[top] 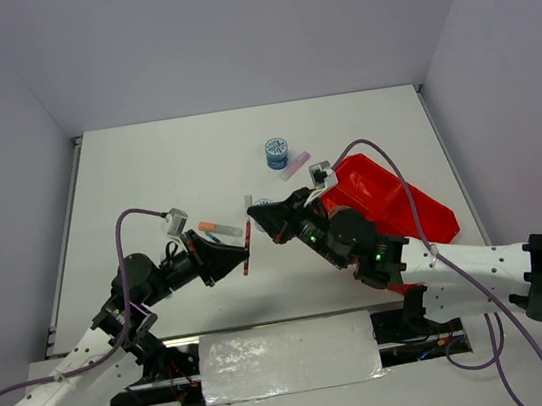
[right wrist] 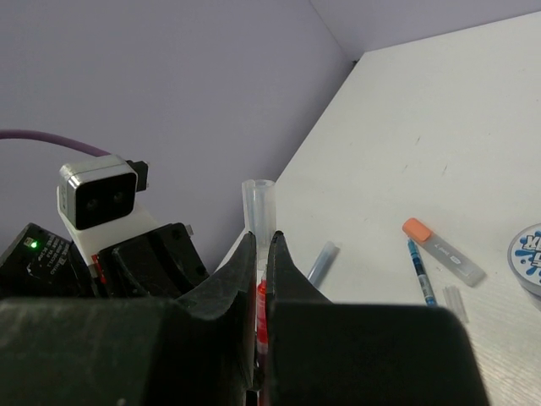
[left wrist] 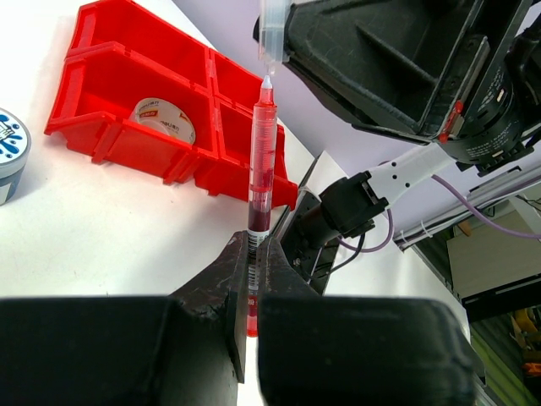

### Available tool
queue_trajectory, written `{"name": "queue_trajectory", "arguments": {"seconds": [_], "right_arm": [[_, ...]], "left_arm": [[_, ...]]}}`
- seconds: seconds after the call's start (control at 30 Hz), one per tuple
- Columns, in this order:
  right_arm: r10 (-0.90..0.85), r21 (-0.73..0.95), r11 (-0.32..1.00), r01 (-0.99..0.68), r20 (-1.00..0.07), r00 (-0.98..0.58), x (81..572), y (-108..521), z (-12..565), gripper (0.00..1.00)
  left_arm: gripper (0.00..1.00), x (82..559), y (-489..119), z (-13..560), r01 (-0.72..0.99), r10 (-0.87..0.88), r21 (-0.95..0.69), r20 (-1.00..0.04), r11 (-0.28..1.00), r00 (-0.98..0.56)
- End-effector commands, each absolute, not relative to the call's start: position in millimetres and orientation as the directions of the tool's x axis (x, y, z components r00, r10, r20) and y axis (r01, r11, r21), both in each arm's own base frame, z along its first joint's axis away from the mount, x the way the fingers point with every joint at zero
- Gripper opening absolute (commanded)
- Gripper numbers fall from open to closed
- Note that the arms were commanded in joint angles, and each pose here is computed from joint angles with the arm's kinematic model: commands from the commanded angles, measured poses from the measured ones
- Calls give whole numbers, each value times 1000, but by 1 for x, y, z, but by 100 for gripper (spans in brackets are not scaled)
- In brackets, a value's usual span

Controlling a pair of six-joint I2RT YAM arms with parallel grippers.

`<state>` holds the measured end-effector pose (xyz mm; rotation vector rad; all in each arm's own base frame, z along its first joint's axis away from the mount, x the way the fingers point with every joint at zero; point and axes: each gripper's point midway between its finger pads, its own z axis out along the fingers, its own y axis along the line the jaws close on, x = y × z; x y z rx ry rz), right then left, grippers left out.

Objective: Sort the stationery into containers
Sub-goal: Close the pen cap on the pen.

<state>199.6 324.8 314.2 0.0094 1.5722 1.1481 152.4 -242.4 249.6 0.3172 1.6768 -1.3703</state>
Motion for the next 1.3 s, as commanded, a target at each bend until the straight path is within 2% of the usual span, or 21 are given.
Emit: {"name": "queue_trajectory", "arguments": {"seconds": [0.0, 0.83, 1.27], "right_arm": [[572, 665, 502, -553, -735, -365, 200, 327, 322, 0], [582, 714, 446, -540, -689, -431, 193, 336, 300, 0], [529, 677, 445, -587, -727, -438, 187, 346, 293, 0]], "left_arm": [[0, 150, -241, 277, 742, -372, -593, -795, 312, -478], [0, 157, -236, 289, 721, -444, -615, -769, 320, -459], [0, 159, -230, 301, 738, -504, -599, -762, 310, -407]]}}
